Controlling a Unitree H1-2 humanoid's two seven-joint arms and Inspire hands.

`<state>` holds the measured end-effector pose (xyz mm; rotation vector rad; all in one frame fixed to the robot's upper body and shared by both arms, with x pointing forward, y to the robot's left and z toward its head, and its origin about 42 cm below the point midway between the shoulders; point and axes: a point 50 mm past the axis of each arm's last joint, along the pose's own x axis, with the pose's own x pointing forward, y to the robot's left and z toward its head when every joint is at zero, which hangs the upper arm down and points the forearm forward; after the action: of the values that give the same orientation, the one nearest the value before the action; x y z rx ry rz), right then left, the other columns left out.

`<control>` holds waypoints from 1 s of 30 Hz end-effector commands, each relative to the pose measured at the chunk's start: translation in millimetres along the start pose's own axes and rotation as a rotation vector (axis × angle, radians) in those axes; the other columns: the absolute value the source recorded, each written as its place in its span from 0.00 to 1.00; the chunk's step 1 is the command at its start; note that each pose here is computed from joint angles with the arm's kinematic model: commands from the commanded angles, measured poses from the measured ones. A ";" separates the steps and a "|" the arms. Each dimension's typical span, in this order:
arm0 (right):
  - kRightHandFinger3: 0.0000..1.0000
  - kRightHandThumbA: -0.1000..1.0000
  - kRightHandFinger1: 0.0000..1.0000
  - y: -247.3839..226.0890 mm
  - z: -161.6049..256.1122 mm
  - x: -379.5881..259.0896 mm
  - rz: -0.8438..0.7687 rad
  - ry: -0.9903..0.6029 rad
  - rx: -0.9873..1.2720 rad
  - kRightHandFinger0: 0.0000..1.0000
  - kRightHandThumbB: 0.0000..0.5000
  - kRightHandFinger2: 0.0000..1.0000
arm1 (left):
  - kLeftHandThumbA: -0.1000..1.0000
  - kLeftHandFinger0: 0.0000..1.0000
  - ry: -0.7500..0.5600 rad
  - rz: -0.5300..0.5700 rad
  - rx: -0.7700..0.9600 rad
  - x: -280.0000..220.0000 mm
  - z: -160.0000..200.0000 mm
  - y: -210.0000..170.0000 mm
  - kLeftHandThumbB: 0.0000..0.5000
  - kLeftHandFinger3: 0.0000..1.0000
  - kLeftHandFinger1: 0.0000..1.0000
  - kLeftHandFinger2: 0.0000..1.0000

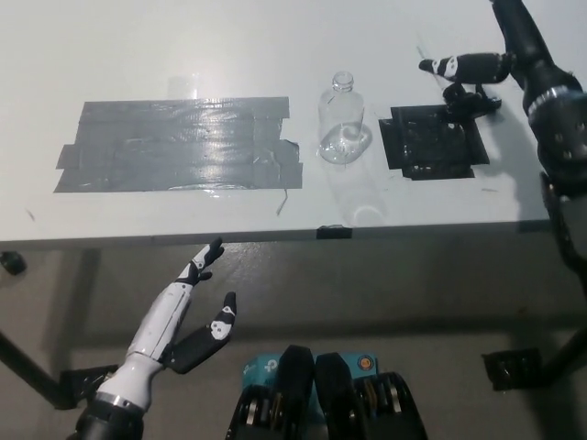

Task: The robot grabs the black lid of the spray bottle on the desk and places it on the black area of the desk

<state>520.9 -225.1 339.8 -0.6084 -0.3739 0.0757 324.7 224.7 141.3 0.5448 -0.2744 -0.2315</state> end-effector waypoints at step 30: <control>1.00 1.00 1.00 117.4 -62.0 -249.9 0.208 0.033 0.133 1.00 0.60 1.00 | 1.00 1.00 0.004 0.030 -0.027 -33.2 -5.2 -14.0 0.08 1.00 1.00 1.00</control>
<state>310.5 -212.3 132.4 -0.5134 -0.1745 0.2593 291.2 229.3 107.2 0.5227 -0.1747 -0.2303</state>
